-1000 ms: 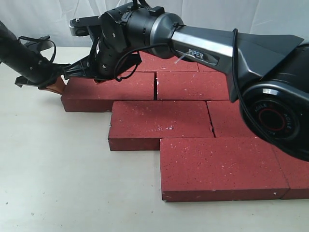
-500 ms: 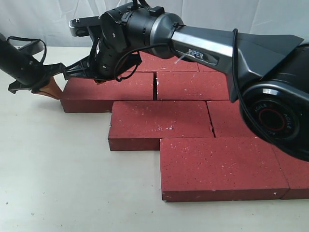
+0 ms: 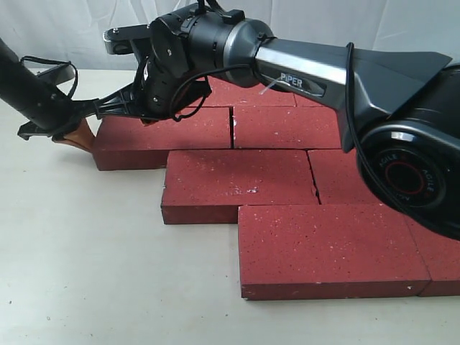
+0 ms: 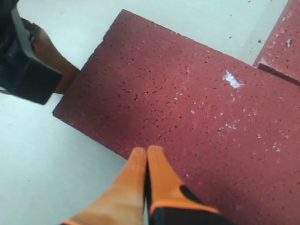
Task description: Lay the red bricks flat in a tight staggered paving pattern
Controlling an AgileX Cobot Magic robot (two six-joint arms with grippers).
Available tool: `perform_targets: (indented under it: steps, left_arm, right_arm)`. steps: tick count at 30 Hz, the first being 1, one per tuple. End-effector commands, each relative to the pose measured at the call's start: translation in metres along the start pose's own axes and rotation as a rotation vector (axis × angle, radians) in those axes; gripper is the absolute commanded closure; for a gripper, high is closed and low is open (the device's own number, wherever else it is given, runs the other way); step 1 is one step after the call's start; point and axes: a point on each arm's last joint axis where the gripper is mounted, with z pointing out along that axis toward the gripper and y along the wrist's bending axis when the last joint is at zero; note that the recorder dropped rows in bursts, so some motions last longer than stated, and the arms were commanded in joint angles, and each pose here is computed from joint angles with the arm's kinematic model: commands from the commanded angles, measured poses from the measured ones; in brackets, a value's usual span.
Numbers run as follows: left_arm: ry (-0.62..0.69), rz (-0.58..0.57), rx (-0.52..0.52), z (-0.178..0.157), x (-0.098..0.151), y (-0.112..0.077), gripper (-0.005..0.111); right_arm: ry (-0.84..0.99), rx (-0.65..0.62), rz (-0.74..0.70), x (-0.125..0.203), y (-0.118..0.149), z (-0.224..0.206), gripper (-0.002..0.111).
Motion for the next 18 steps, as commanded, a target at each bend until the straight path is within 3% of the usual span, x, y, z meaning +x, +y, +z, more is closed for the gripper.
perform_targets:
  steps: [1,6,18]
  left_arm:
    - [-0.007,-0.032,-0.007,-0.0069,0.0008,0.0153,0.107]
    - [-0.017,-0.053,-0.01,-0.0115,0.0008,0.0245,0.107]
    - [-0.015,-0.055,-0.009,-0.0142,0.0015,0.0228,0.107]
  right_arm:
    - [-0.017,0.004,-0.002,-0.0045,-0.0018,-0.0067,0.109]
    - [-0.021,0.003,-0.002,-0.0049,-0.0017,-0.0067,0.109]
    - [0.067,0.025,-0.001,0.0032,-0.0038,-0.007,0.109]
